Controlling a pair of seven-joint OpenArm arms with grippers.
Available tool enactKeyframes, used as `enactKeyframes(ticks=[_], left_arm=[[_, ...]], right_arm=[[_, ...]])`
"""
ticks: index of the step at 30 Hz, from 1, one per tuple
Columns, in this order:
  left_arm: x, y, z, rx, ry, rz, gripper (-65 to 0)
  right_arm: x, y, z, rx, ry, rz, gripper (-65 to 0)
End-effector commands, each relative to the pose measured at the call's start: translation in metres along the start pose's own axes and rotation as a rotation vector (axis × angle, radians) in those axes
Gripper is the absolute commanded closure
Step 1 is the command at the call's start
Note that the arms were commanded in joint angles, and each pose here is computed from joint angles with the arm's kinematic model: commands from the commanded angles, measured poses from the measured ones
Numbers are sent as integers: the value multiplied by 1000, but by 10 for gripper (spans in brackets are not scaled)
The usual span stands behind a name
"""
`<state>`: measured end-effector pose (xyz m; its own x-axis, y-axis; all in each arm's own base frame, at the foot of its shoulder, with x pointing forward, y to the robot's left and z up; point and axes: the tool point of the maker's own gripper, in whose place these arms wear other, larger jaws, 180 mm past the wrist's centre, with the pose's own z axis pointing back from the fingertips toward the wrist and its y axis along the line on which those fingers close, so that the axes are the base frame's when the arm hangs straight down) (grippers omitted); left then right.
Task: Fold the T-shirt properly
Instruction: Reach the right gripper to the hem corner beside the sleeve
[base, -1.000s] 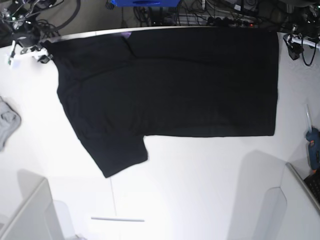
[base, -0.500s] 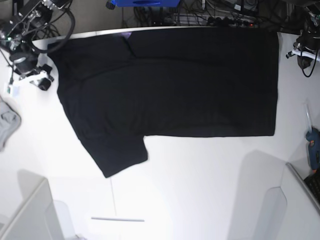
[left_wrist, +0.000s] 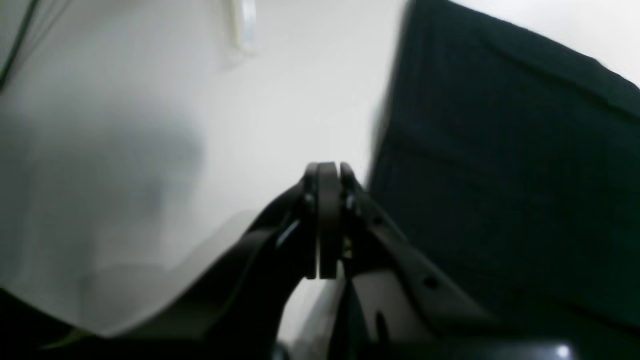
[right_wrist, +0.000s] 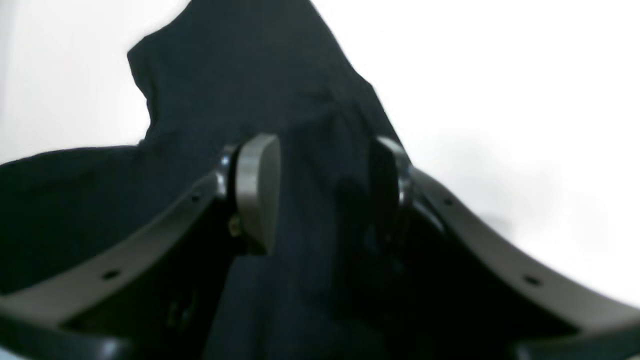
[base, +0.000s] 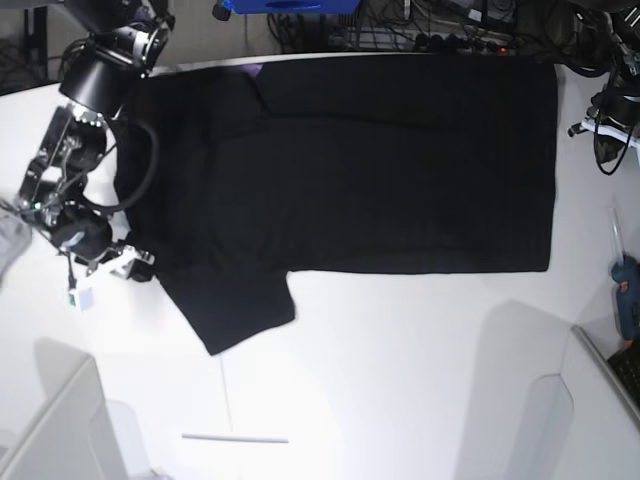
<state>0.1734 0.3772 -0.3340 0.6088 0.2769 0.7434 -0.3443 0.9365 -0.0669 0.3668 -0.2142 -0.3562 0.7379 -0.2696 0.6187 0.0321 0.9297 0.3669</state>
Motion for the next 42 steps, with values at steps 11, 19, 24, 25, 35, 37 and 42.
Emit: enactKeyframes(ticks=[11,19,24,25,35,37,42], left_arm=[[17,-2,5,-6,-51,-26,-13],[17,-2,5,-6,-52,-26,-21],[17,-2,5,-6,-52,-26,-23],[17,-2,5,-6,-52,-26,-23],[15,-1,4,-5,-48,-22,-23],[16,-2,4,-8,-48,-22,-23],[22,-5,1,-14,-66,-15,-23]], right_arm=[[46,12,-58,64,1,15,-279],[54,19,-83,67,23,46,-291],[53,22,-98,63,40,55,-363],[55,20,-99,56,39,60,-363],[47,-8,-113,-62,81,160,-366],[44,-8,-114,-59,88,161,-366],[32,5,-116,-25,140,180,-365]])
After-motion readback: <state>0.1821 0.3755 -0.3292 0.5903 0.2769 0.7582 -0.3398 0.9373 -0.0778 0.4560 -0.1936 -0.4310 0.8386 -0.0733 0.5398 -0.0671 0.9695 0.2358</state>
